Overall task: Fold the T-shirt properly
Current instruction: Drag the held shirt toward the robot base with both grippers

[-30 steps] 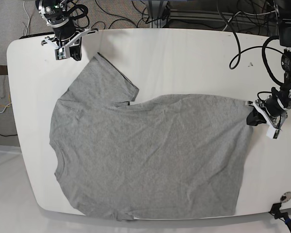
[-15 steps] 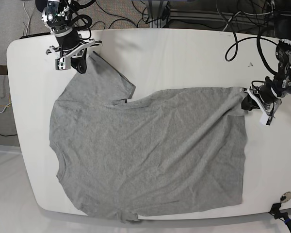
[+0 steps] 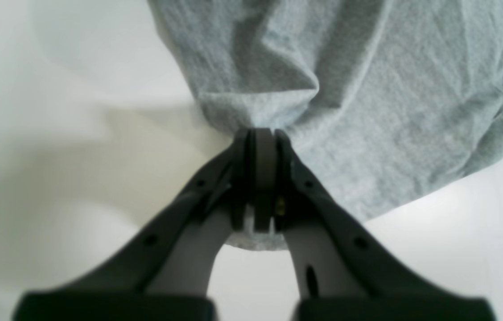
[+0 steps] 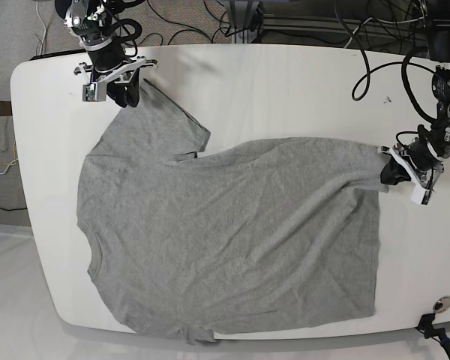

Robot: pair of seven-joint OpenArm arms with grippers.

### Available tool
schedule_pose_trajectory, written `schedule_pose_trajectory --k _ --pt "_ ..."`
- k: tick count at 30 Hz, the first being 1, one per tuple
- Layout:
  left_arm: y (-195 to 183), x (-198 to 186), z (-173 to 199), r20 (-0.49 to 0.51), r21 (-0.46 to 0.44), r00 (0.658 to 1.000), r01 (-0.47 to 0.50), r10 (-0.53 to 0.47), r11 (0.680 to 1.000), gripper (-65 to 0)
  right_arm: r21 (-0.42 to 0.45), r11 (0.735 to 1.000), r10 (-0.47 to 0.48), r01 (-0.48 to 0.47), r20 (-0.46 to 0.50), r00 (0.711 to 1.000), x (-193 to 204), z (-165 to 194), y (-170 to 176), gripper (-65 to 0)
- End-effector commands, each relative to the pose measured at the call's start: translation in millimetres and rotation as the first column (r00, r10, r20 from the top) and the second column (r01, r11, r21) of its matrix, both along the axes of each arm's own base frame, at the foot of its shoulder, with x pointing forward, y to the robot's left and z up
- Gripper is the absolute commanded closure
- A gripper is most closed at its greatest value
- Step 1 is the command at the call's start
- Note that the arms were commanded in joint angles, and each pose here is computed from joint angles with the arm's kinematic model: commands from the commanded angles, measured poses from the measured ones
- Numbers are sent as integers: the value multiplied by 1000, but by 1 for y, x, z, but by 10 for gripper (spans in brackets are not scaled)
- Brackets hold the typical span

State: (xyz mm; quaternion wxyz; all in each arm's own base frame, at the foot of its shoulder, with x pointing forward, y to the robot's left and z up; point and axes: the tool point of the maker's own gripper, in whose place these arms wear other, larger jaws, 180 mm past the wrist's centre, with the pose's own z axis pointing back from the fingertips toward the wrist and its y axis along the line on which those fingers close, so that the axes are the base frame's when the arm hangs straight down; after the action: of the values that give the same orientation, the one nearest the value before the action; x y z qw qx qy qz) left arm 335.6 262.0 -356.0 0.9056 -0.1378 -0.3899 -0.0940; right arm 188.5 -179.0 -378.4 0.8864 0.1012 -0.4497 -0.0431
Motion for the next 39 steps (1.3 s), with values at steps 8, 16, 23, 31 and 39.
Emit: schedule_pose_trajectory --k 8,16,23,31,39 --pt "6 10 18 58 6 998 0 0 1000 -8 230 971 -82 69 44 996 -6 15 12 -404" --pt "6 10 18 58 6 998 0 0 1000 -8 419 878 -218 231 -80 973 -23 -6 -15 -404" --pt "6 10 18 58 6 998 0 0 1000 -8 488 826 -221 282 -179 959 -27 -28 -19 -404" --pt "6 10 19 59 6 998 0 0 1000 -8 570 778 -179 265 -203 963 -23 -34 9 -404" --pt "6 10 19 59 6 998 0 0 1000 -8 592 782 -123 196 -163 979 5 -25 22 -404"
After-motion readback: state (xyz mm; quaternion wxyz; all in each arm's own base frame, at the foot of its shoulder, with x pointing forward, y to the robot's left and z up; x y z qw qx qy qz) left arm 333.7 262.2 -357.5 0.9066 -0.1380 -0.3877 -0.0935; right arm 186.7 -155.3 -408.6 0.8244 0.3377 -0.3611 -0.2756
